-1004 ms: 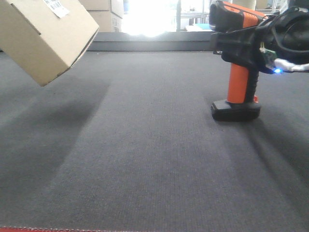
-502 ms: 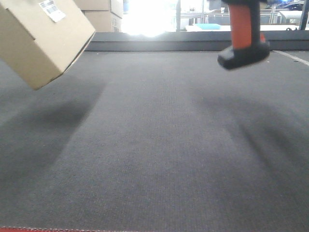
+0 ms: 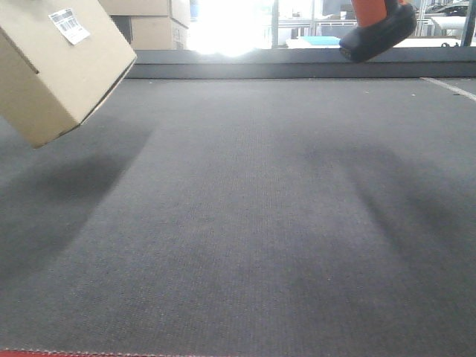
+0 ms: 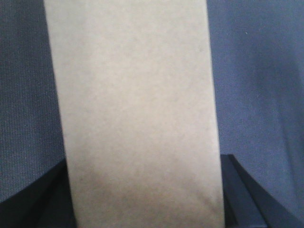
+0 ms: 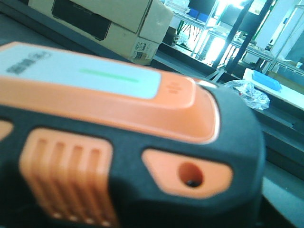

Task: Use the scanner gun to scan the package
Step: 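Lift the scanner gun and point it at the box's barcode label, then lower the scanner gun back onto the table surface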

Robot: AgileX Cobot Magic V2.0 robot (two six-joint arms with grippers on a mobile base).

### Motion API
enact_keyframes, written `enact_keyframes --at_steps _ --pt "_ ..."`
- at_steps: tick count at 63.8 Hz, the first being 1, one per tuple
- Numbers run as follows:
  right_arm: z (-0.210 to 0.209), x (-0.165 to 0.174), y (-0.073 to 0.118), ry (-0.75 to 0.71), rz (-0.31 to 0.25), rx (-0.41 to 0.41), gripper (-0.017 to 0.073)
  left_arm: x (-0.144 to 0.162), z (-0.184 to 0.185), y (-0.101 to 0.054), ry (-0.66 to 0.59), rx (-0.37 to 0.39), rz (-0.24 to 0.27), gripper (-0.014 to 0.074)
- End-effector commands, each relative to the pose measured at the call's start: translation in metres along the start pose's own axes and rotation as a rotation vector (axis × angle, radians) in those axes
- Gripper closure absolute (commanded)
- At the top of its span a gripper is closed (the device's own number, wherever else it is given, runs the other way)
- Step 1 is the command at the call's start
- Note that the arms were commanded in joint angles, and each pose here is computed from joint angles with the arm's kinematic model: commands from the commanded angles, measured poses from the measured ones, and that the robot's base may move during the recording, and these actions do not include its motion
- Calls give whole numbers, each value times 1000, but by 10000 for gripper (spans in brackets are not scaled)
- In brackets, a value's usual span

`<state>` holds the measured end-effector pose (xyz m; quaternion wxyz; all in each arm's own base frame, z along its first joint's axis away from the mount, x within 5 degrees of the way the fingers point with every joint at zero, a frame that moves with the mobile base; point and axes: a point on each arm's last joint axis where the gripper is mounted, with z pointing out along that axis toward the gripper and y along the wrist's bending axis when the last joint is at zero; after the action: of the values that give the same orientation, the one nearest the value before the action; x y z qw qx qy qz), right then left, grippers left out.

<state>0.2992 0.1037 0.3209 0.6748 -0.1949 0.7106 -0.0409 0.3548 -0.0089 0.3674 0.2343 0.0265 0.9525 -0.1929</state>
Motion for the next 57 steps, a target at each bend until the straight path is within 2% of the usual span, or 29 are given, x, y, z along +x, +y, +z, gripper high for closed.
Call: enact_keyframes --at_steps 1,15,18,23,33,41,48,53,57 --pt "-4 -13 -8 -65 -10 48 712 -1 -6 -6 -25 12 8 704" --pt "-4 -13 -8 -65 -10 48 712 -1 -6 -6 -25 12 8 704" --pt "-4 -12 -8 -61 5 52 712 -1 -6 -6 -25 12 8 704" --pt "-4 -11 -10 -45 66 69 712 -1 -6 -6 -25 12 8 704" --pt "-9 -11 -17 -17 252 126 712 -1 -6 -6 -25 12 8 704" --pt "-14 -14 -23 -21 345 167 712 -1 -6 -6 -25 12 8 704" --pt "-19 -15 -29 -23 450 219 712 -1 -6 -6 -25 12 8 704" --pt "-22 -9 -31 -14 498 252 712 -1 -6 -6 -25 12 8 704" --pt "-24 -3 -31 -8 512 271 714 -1 -6 -6 -25 12 8 704"
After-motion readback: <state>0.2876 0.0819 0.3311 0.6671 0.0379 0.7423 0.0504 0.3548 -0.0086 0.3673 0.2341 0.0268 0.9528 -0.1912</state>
